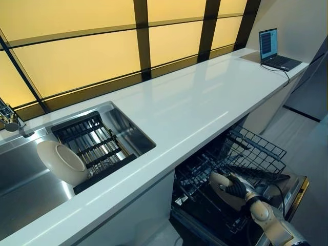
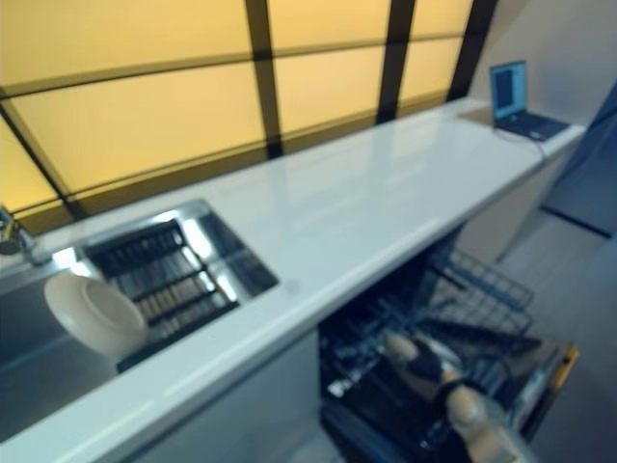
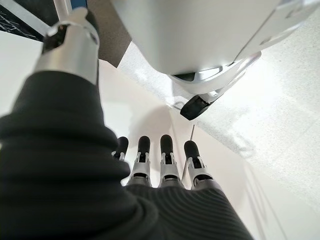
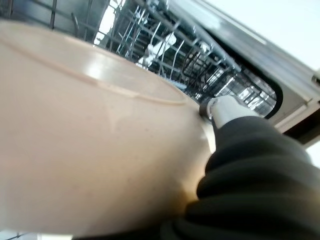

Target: Take plates into dishwasher

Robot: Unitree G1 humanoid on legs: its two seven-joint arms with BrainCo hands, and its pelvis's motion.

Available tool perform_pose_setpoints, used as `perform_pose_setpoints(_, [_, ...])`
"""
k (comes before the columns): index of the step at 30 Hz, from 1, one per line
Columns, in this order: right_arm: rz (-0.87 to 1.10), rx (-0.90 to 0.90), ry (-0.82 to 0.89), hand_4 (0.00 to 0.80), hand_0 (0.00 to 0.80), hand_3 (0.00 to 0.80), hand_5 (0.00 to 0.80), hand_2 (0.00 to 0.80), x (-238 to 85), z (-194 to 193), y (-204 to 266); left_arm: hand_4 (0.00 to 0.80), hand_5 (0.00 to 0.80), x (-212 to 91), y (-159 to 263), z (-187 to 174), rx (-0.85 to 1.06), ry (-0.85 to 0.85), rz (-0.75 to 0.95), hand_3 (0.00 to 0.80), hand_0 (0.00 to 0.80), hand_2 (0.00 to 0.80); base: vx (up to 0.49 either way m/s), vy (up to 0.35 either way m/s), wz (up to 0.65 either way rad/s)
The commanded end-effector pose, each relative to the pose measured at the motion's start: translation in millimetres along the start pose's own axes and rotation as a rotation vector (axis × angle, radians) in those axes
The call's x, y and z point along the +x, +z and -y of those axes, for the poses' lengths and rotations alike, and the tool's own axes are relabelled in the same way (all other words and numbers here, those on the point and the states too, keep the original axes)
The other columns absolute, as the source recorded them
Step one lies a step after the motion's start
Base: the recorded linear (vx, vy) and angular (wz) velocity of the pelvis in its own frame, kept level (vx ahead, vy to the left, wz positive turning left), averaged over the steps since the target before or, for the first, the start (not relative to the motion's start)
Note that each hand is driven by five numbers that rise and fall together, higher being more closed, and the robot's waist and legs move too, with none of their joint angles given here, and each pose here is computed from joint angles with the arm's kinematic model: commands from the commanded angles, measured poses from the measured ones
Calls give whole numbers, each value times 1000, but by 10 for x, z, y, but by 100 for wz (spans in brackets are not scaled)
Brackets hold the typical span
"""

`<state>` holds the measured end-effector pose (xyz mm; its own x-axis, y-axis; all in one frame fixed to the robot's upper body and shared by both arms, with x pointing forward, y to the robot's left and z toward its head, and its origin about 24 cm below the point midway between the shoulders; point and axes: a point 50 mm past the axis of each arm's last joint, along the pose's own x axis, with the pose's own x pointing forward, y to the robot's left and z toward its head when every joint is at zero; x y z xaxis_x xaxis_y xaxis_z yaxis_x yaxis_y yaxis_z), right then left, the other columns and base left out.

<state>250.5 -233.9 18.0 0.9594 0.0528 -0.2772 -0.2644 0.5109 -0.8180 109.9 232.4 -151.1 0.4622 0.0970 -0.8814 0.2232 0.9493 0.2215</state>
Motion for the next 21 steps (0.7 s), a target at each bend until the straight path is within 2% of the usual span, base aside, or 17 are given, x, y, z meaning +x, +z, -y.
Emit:
perform_pose_setpoints(1, [100,-6,-71,800,800,800,800,800,181,148,285,0,0,52,215,-37,76,-3,40,0,0,0,7,12,8])
perform_pose_setpoints(21, [67,36,18,800,800,800,800,800,330,-137,426,0,0,76,318,50,98,-39,56,0,0,0,1,2,1])
